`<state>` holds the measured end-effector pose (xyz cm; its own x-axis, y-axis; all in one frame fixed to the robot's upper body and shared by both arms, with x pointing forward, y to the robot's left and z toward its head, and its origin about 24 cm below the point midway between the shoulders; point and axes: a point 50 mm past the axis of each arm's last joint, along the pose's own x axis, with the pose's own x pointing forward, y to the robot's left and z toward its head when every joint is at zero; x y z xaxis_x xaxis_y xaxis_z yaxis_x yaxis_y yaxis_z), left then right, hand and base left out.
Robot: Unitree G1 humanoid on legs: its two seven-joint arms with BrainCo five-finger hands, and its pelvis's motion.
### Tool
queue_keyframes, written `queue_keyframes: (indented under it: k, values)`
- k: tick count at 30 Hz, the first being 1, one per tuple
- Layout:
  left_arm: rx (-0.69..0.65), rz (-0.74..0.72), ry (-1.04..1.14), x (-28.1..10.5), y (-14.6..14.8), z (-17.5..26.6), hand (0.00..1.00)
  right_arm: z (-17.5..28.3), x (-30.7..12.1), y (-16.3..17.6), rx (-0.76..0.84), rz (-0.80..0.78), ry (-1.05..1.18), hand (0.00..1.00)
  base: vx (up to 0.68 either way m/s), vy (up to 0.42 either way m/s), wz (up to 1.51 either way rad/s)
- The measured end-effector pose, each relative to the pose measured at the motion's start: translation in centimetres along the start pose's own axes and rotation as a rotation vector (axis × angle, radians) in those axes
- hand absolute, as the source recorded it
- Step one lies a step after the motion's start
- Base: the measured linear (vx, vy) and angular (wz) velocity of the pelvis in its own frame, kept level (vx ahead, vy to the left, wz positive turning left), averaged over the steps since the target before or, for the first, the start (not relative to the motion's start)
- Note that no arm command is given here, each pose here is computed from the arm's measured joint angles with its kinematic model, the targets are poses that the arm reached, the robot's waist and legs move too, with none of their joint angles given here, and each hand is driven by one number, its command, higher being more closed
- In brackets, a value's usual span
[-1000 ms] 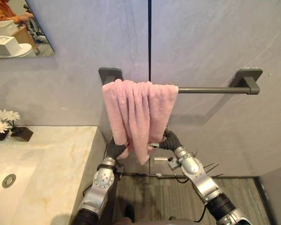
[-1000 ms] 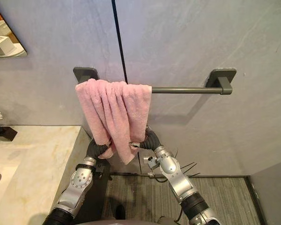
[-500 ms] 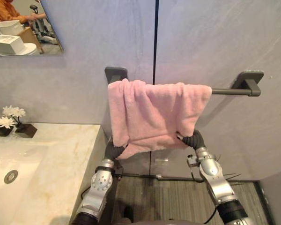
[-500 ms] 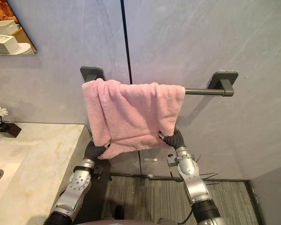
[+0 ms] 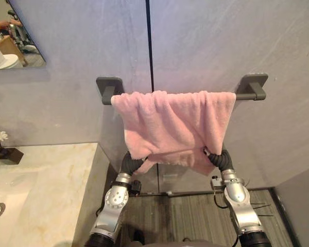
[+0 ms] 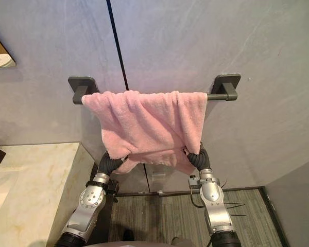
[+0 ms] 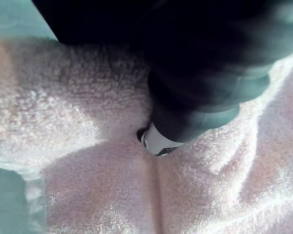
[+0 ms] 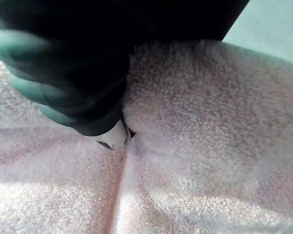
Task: Organize washtable
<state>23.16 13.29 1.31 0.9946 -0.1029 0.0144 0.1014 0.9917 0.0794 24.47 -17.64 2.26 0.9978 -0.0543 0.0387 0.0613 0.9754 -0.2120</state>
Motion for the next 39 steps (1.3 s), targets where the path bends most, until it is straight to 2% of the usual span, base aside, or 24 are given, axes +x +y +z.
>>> queue_keyframes:
  k: [19, 20, 21, 35, 39]
  values:
    - [-0.120, 0.092, 0.177, -0.6, 0.3, -3.9, 1.00, -1.9, 2.1, 2.9, 0.169, 0.017, 0.098, 1.00, 0.00, -0.001, 0.01]
    - [-0.126, 0.098, 0.186, -0.7, 0.3, -4.0, 1.00, -2.0, 2.3, 3.0, 0.171, 0.019, 0.103, 0.00, -0.01, -0.010, 0.09]
    - [-0.128, 0.103, 0.188, -0.7, 0.4, -4.1, 0.00, -2.0, 2.3, 3.1, 0.171, 0.020, 0.107, 0.00, 0.00, 0.000, 0.00]
    - [-0.172, 0.186, 0.236, -1.4, 1.8, -5.1, 0.00, -4.4, 0.8, 1.6, 0.182, -0.069, 0.203, 0.00, 0.01, -0.007, -0.02]
    - [-0.161, 0.206, 0.342, -2.8, 2.1, -7.0, 0.00, -5.3, 0.1, 1.2, 0.160, -0.103, 0.264, 0.00, 0.02, -0.013, -0.05]
